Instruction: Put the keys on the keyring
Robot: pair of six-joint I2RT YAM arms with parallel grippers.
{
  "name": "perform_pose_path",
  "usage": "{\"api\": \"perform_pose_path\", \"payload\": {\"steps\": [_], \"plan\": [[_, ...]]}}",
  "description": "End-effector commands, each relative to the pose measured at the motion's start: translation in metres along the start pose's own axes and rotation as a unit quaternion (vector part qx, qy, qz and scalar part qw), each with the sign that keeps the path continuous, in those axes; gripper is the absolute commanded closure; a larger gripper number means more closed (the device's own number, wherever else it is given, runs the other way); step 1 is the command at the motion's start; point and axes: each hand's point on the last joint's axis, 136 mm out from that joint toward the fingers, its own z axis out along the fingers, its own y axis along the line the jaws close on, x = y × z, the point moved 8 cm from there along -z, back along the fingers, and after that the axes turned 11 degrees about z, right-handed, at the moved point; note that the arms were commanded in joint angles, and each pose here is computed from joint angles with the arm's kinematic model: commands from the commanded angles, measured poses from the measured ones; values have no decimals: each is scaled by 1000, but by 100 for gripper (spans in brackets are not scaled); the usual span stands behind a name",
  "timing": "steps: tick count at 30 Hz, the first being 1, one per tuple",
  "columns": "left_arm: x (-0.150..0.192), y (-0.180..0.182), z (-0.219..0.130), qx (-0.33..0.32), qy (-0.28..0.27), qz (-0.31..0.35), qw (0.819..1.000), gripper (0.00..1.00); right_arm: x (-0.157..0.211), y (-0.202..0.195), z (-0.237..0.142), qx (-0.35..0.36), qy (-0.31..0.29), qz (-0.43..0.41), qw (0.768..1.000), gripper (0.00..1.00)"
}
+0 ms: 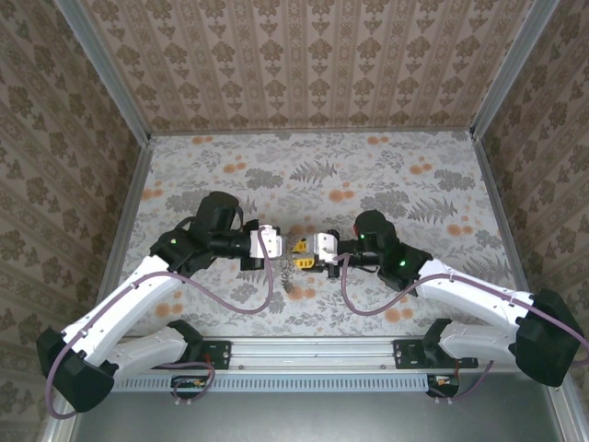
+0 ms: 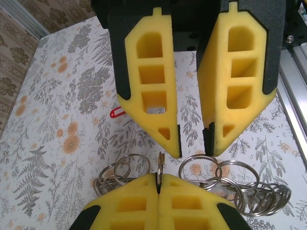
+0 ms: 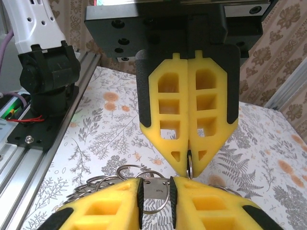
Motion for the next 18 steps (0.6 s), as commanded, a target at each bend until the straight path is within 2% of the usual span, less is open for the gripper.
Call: {"api": "perform_pose_path", "payload": {"steps": [1, 4, 9, 13, 16, 18], "plan": [[-13, 6, -5, -8, -26, 17, 999, 100, 0, -3, 2, 20, 13, -9, 1000, 75], [-12, 4, -4, -5, -28, 16, 999, 100, -1, -6, 1, 38, 8, -10, 999, 71], [-11, 5, -4, -8, -23, 13, 1000, 100, -1, -5, -3, 45, -3, -17, 999, 70], [-7, 7, -2, -14, -1, 15, 1000, 100, 3, -11, -9, 72, 0, 17, 997, 70], [-5, 7, 0, -10, 15, 27, 999, 100, 4, -30, -21, 131, -2, 96, 987, 68], [-3, 6, 1, -6, 19, 36, 999, 100, 8, -49, -34, 226, 8, 165, 960, 57]]}}
